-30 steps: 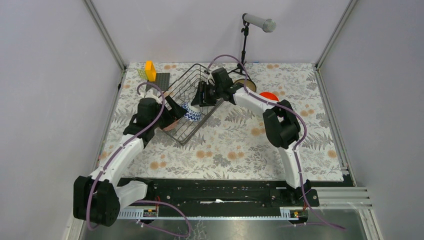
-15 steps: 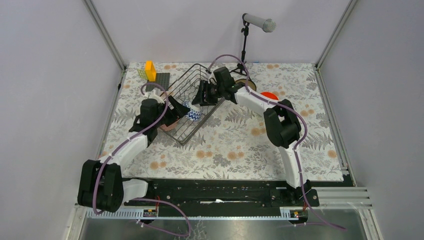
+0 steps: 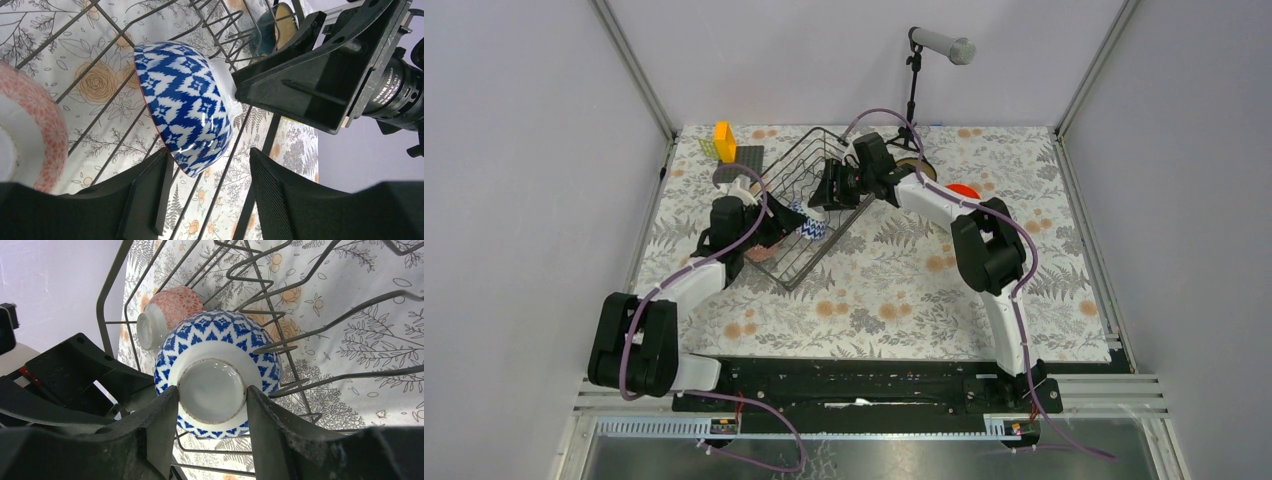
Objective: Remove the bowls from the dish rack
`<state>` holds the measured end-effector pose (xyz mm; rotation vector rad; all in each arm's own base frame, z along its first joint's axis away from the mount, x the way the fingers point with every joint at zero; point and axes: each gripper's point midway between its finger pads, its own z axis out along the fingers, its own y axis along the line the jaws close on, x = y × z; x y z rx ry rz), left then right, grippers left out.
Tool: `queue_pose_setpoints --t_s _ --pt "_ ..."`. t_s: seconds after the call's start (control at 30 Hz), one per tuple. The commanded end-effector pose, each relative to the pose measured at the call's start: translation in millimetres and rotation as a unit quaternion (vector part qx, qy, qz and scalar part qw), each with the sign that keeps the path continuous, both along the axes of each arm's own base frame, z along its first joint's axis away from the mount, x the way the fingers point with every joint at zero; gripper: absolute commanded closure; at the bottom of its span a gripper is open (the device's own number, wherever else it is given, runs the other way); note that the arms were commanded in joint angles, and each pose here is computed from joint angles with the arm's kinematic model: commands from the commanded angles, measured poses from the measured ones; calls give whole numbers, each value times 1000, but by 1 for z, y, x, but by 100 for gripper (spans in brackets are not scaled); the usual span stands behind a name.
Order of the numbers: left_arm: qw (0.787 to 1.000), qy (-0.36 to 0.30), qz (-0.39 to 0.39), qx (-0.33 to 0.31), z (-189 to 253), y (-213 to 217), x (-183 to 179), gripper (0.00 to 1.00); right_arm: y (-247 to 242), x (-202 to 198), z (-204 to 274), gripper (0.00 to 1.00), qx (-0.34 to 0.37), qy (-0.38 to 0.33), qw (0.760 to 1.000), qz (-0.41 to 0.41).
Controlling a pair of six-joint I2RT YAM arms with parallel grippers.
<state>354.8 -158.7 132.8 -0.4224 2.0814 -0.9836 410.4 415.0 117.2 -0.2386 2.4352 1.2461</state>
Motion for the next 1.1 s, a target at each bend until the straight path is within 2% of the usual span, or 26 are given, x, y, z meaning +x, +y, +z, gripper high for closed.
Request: queue_pose_setpoints --t_s 0.0,0.13,0.3,0.57,0.67,0.77,0.97,1.07 --pt "997 -63 -22 -34 25 -10 10 40 6 -4 6 68 29 14 999 17" --pt "997 -69 -25 -39 26 -13 13 47 7 -6 8 68 39 20 999 19" --pt "994 -92 -24 -55 36 -14 16 64 8 -8 7 68 53 31 998 16" --pt "993 -103 -9 -53 41 -11 23 65 10 -11 10 68 77 39 996 13" --pt "993 -103 5 -58 40 -8 26 55 9 -13 9 69 82 45 996 10" --pt "991 -108 11 -71 42 -9 27 55 8 -15 10 69 89 47 995 6" --pt "990 -115 22 -72 47 -6 32 72 5 -18 6 69 85 49 995 1" --pt "991 -111 31 -61 45 -3 33 86 4 -19 6 67 86 49 995 -1"
